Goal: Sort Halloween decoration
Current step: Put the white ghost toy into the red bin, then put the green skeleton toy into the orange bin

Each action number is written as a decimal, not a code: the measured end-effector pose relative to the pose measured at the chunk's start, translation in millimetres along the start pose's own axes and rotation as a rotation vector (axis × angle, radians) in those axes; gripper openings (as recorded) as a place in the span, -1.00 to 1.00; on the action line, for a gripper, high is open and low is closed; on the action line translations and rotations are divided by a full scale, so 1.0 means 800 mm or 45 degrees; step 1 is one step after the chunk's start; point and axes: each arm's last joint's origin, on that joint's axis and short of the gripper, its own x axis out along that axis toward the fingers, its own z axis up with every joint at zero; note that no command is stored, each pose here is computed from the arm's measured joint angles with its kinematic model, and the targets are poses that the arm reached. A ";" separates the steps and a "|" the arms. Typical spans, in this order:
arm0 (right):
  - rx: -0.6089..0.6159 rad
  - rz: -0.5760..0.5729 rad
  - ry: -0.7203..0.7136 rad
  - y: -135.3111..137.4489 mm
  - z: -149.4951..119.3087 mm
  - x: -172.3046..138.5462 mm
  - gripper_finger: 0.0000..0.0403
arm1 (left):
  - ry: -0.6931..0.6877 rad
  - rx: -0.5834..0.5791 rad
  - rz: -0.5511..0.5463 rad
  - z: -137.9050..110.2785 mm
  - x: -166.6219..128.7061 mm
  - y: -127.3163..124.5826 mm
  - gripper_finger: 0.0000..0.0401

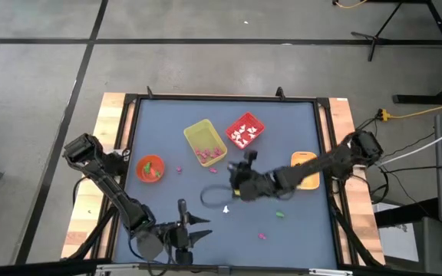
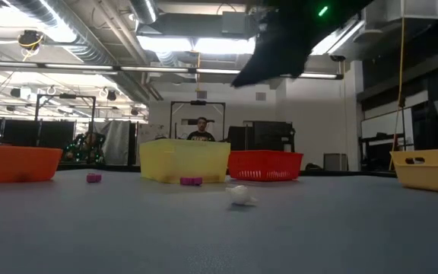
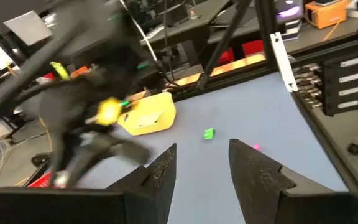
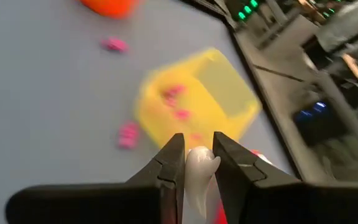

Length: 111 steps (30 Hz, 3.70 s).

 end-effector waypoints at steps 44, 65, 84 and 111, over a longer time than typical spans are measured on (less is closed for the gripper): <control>0.329 0.067 0.459 -0.196 -0.081 0.136 -0.17 | 0.247 -0.422 -0.119 0.003 -0.050 0.036 -0.35; 0.327 0.070 0.466 -0.196 -0.082 0.136 -0.07 | 1.209 -0.175 -0.406 -0.045 -0.107 0.092 -0.35; 0.327 0.069 0.466 -0.196 -0.082 0.136 -0.07 | 1.410 -0.104 -0.491 -0.108 -0.116 0.086 -0.35; 0.328 0.069 0.465 -0.196 -0.082 0.136 -0.07 | 1.410 -0.192 -0.607 -0.173 -0.115 0.079 -0.34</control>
